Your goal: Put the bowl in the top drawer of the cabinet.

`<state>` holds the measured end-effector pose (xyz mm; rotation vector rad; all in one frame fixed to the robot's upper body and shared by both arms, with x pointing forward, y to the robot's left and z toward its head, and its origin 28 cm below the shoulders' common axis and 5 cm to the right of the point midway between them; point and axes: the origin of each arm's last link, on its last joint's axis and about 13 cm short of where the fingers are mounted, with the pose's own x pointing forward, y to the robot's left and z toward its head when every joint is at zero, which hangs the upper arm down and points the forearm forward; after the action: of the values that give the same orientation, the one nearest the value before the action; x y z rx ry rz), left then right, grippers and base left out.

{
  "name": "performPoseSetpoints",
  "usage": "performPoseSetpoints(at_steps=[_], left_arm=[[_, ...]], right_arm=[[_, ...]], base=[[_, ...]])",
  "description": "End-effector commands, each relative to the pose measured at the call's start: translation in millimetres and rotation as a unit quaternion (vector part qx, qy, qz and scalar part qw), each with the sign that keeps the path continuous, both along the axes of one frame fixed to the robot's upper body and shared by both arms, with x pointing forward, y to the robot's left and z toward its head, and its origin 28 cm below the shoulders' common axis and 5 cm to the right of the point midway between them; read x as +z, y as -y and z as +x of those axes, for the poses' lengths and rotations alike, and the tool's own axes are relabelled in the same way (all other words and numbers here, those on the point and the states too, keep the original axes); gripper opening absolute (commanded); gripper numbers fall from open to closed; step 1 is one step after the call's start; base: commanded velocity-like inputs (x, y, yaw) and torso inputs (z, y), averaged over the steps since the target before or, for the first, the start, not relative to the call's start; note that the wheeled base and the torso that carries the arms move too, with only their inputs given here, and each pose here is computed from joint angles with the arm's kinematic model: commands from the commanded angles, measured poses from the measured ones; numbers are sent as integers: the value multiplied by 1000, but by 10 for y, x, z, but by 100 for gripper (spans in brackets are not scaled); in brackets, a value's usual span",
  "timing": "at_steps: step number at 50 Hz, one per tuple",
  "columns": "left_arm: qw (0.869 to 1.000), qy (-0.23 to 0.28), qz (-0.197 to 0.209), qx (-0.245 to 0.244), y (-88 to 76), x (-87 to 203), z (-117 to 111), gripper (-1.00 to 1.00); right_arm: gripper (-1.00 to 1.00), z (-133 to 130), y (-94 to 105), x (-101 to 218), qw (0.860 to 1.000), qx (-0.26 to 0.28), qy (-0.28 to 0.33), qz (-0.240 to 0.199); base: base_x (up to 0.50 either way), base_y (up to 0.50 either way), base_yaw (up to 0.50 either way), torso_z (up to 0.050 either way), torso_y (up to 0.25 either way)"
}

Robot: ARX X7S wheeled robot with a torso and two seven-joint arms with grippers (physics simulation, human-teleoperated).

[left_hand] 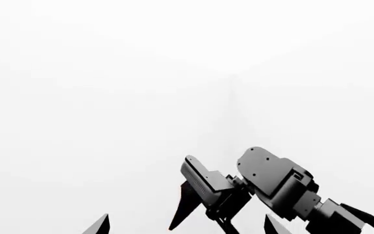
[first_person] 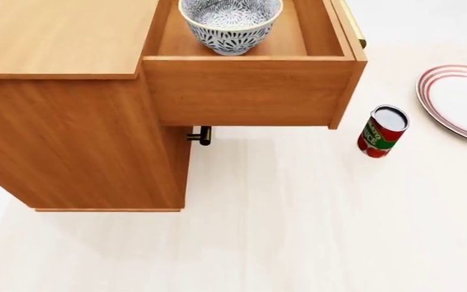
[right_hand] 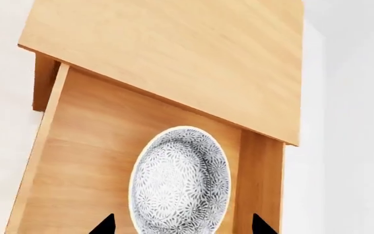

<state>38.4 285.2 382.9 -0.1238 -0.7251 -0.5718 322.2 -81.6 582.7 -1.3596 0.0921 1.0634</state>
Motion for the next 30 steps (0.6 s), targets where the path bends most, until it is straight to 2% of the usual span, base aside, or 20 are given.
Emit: performPoseSetpoints(at_steps=[1, 9, 16, 22, 26, 30], left_arm=[[1000, -3, -5, -10, 5, -8, 85, 100], [1000, -12, -7, -16, 6, -45, 206, 100], [1000, -15, -4, -24, 23, -39, 265, 100], [1000, -15, -4, -24, 21, -44, 300, 100], [999, -15, -6, -28, 34, -47, 326, 100], [999, -15, -8, -34, 47, -45, 349, 100]], right_arm=[[100, -119, 153, 136, 998, 29, 37, 37], [100, -241, 371, 236, 984, 70, 128, 102], [100, -458, 501, 11, 962, 82, 199, 166], [100, -760, 594, -282, 923, 86, 257, 272], [100, -995, 640, -499, 883, 52, 313, 347], [100, -1264, 671, -715, 845, 33, 333, 418]], base=[[0, 0, 0, 0, 133], [0, 0, 0, 0, 136], [0, 0, 0, 0, 124], [0, 0, 0, 0, 110], [0, 0, 0, 0, 118], [0, 0, 0, 0, 177]])
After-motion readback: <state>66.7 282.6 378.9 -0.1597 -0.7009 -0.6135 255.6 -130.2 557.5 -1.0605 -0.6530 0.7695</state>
